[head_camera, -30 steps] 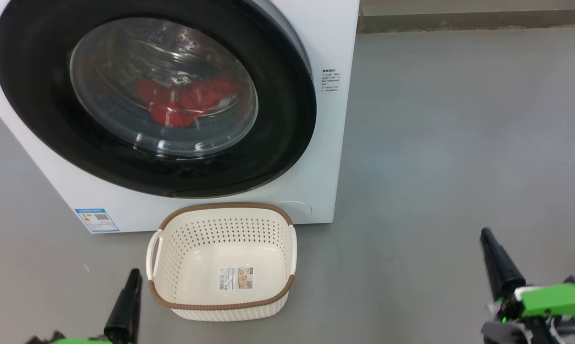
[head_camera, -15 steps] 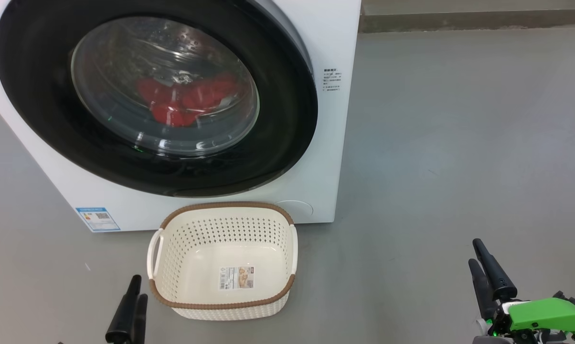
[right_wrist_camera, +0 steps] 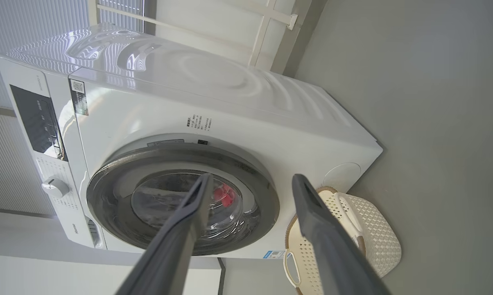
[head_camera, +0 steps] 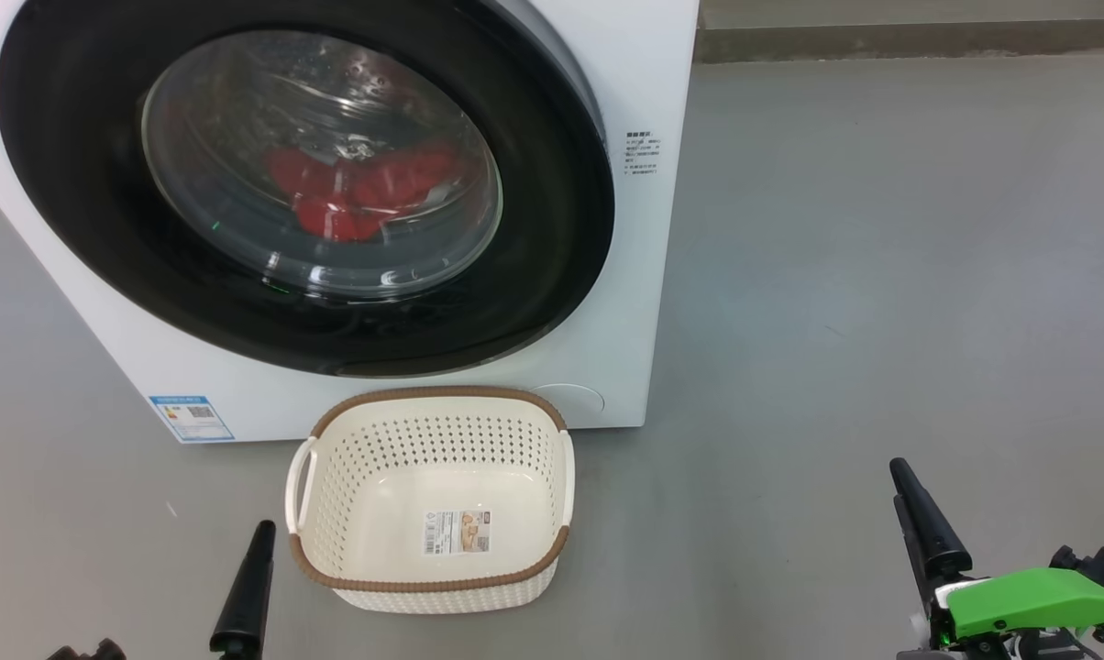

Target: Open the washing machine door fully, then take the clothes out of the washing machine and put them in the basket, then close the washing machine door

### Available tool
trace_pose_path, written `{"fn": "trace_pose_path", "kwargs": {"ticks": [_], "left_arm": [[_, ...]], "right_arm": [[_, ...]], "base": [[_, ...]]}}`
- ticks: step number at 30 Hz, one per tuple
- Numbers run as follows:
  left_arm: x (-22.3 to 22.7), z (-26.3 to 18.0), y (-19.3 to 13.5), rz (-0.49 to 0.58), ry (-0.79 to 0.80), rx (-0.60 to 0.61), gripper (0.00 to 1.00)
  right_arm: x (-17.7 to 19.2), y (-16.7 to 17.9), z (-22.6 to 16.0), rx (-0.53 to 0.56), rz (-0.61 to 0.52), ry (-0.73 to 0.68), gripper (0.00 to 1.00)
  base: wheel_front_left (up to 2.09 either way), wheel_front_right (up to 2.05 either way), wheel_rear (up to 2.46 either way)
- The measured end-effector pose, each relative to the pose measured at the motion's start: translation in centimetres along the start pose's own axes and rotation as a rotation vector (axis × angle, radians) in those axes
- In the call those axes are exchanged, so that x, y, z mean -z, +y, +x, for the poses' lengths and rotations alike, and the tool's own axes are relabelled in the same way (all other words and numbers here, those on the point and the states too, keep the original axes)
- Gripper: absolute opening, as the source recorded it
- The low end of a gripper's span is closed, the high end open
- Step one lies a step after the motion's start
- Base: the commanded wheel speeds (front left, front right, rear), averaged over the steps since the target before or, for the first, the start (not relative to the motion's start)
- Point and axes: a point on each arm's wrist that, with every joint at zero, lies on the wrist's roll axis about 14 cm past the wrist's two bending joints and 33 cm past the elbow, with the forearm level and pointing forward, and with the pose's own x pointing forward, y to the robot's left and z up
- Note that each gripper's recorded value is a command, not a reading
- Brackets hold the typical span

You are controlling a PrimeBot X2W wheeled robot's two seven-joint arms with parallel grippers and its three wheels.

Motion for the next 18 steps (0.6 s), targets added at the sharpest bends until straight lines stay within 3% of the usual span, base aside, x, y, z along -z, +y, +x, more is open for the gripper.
{"fn": "trace_pose_path", "kwargs": {"ticks": [18], "left_arm": [[-0.18,-0.4,-0.59,0.245,-0.013,0.023,1.0]], "right_arm": [[0.03,0.05,0.08,-0.001,-0.231,-0.011,1.0]], "base": [[0.0,0.0,0.0]]}}
